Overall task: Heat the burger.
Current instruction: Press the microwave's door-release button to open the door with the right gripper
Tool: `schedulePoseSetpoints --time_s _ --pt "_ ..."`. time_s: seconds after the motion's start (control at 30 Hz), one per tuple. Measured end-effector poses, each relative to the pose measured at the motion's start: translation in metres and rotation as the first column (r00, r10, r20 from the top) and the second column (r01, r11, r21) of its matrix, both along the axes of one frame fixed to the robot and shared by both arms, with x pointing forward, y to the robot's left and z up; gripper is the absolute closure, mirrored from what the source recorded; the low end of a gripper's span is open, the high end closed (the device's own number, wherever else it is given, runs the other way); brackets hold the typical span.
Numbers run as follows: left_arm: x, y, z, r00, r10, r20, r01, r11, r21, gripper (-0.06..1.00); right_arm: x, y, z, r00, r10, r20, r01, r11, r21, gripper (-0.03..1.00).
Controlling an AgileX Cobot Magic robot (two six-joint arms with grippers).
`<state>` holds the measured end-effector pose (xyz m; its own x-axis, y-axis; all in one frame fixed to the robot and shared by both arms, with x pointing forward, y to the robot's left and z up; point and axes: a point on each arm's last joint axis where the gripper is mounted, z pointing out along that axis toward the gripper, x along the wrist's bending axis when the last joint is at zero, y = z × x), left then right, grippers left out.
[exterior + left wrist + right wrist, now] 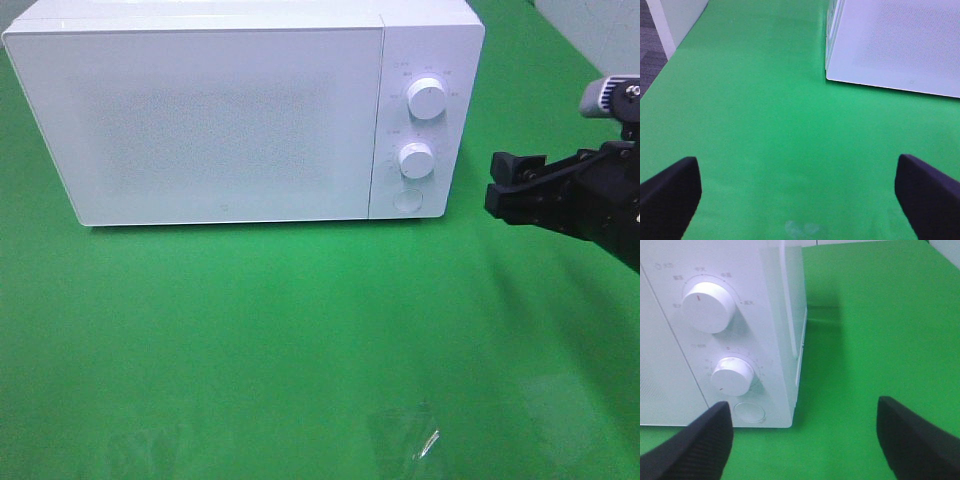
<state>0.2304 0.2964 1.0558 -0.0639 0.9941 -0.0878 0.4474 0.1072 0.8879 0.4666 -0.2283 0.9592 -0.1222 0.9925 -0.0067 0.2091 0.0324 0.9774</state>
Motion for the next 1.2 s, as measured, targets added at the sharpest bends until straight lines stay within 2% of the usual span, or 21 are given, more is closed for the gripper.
schedulePoseSetpoints --time_s 0.13,0.27,0.77,0.8,0.83,0.87,0.93,0.97,1.0,1.03,1.07,1.1,1.13,1.17,1.2 --pt "0.000 0.000 0.000 1.000 0.000 0.000 0.000 1.000 0.000 -0.05 -0.006 0.022 -0.009 0.999 -0.007 0.036 0.007 1.000 0.000 0.21" --pt "0.000 0.000 0.000 1.000 0.000 0.000 0.000 1.000 0.000 -0.05 -0.009 0.031 -0.014 0.999 -0.012 0.050 0.012 1.000 -0.007 0.21" --pt "0.000 0.000 0.000 1.000 0.000 0.000 0.000 1.000 0.000 -0.05 -0.015 0.076 -0.033 0.997 0.047 0.053 -0.046 0.999 -0.021 0.21" --pt "0.000 0.000 0.000 1.000 0.000 0.000 0.000 1.000 0.000 -0.05 -0.015 0.077 -0.032 0.997 0.042 0.063 -0.043 0.999 0.017 0.21" --pt "0.000 0.000 0.000 1.000 0.000 0.000 0.000 1.000 0.000 -0.05 -0.015 0.077 -0.032 0.997 0.042 0.063 -0.043 0.999 0.017 0.21" --pt "0.000 0.000 0.000 1.000 0.000 0.000 0.000 1.000 0.000 -0.05 -0.015 0.077 -0.030 0.997 0.023 0.074 -0.029 0.996 0.085 0.21" --pt "0.000 0.000 0.000 1.000 0.000 0.000 0.000 1.000 0.000 -0.05 -0.015 0.077 -0.030 0.997 0.014 0.074 -0.023 0.993 0.117 0.21" --pt "0.000 0.000 0.000 1.000 0.000 0.000 0.000 1.000 0.000 -0.05 -0.015 0.077 -0.029 0.998 -0.002 0.064 -0.010 0.980 0.199 0.23" --pt "0.000 0.000 0.000 1.000 0.000 0.000 0.000 1.000 0.000 -0.05 -0.015 0.077 -0.029 0.998 -0.002 0.064 -0.010 0.980 0.199 0.23" --pt "0.000 0.000 0.000 1.000 0.000 0.000 0.000 1.000 0.000 -0.05 -0.015 0.077 -0.029 0.999 -0.020 0.047 0.005 0.953 0.303 0.25" --pt "0.000 0.000 0.000 1.000 0.000 0.000 0.000 1.000 0.000 -0.05 -0.015 0.077 -0.029 0.999 -0.020 0.047 0.005 0.953 0.303 0.25" --pt "0.000 0.000 0.000 1.000 0.000 0.000 0.000 1.000 0.000 -0.05 -0.015 0.077 -0.029 0.999 -0.032 0.026 0.019 0.911 0.413 0.27" --pt "0.000 0.000 0.000 1.000 0.000 0.000 0.000 1.000 0.000 -0.05 -0.015 0.077 -0.029 0.999 -0.032 0.026 0.019 0.911 0.413 0.27" --pt "0.000 0.000 0.000 1.000 0.000 0.000 0.000 1.000 0.000 -0.05 -0.015 0.078 -0.029 0.999 -0.042 0.005 0.034 0.861 0.508 0.29" --pt "0.000 0.000 0.000 1.000 0.000 0.000 0.000 1.000 0.000 -0.05 -0.015 0.078 -0.029 0.999 -0.047 -0.008 0.043 0.831 0.554 0.33"
